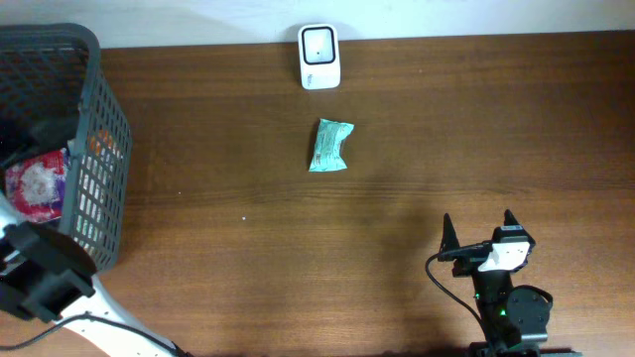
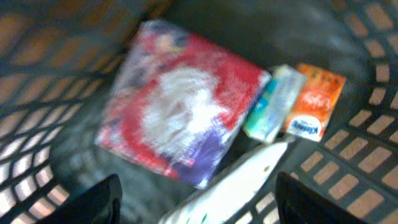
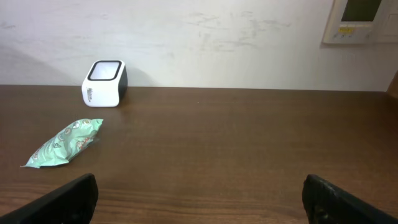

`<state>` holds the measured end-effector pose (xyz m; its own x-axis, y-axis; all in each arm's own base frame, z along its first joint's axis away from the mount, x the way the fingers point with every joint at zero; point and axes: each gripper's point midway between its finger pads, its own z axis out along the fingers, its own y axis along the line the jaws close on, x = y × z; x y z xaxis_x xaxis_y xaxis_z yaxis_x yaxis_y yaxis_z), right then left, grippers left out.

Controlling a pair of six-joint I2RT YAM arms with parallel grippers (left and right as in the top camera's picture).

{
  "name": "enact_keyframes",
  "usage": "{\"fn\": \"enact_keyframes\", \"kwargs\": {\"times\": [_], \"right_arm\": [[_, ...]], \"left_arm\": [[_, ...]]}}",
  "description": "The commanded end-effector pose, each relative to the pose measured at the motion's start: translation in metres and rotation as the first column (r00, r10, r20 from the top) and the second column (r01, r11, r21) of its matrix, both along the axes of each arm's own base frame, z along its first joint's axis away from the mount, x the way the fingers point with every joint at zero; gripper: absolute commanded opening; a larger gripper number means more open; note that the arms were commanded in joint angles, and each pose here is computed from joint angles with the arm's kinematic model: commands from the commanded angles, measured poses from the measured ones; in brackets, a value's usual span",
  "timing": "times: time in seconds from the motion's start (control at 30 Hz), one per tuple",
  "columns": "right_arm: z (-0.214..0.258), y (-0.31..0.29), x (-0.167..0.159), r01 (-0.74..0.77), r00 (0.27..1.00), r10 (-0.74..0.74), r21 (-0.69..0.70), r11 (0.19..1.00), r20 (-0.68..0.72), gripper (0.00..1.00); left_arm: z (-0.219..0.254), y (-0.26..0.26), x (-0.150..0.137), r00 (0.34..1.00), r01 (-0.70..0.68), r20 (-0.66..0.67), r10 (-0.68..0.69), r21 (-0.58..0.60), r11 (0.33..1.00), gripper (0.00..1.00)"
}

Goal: Scan the item barcode
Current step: 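Reach the left gripper into the basket and grasp the red-purple packet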

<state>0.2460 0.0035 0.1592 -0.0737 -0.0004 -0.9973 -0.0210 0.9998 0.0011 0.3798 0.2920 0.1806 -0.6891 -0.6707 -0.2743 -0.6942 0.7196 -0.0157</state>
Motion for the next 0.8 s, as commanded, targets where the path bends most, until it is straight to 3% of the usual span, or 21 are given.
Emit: {"fn": "enact_keyframes", "kwargs": {"times": [0.0, 0.13, 0.37, 0.47, 0.67, 0.77], "right_arm": [[-0.003, 0.001, 0.000, 0.000, 1.000, 0.000, -0.003, 1.000, -0.003, 0.99], [-0.003, 0.001, 0.000, 0.000, 1.000, 0.000, -0.003, 1.000, -0.003, 0.99], [-0.003, 0.001, 0.000, 0.000, 1.000, 0.000, -0.003, 1.000, -0.003, 0.98], [-0.003, 0.001, 0.000, 0.000, 1.000, 0.000, -0.003, 1.000, -0.003, 0.99], [-0.003, 0.001, 0.000, 0.000, 1.000, 0.000, -0.003, 1.000, -0.003, 0.99], [-0.003, 0.001, 0.000, 0.000, 1.000, 0.000, -0.003, 1.000, -0.003, 0.99]], "left_arm": [[-0.031, -0.018, 0.024, 0.979, 0.201, -0.026, -0.201, -0.016, 0.980, 0.77], [-0.071, -0.014, 0.021, 0.965, 0.213, -0.150, -0.213, -0.018, 0.977, 0.80], [-0.123, -0.010, 0.008, 0.938, 0.198, -0.274, -0.211, -0.074, 0.977, 0.72], [-0.133, -0.010, 0.007, 0.934, 0.197, -0.287, -0.214, -0.087, 0.976, 0.60], [-0.133, 0.001, 0.001, 0.933, 0.180, -0.304, -0.191, -0.067, 0.981, 0.57], [-0.133, 0.011, -0.010, 0.940, 0.128, -0.311, -0.142, -0.067, 0.990, 0.45]]}}
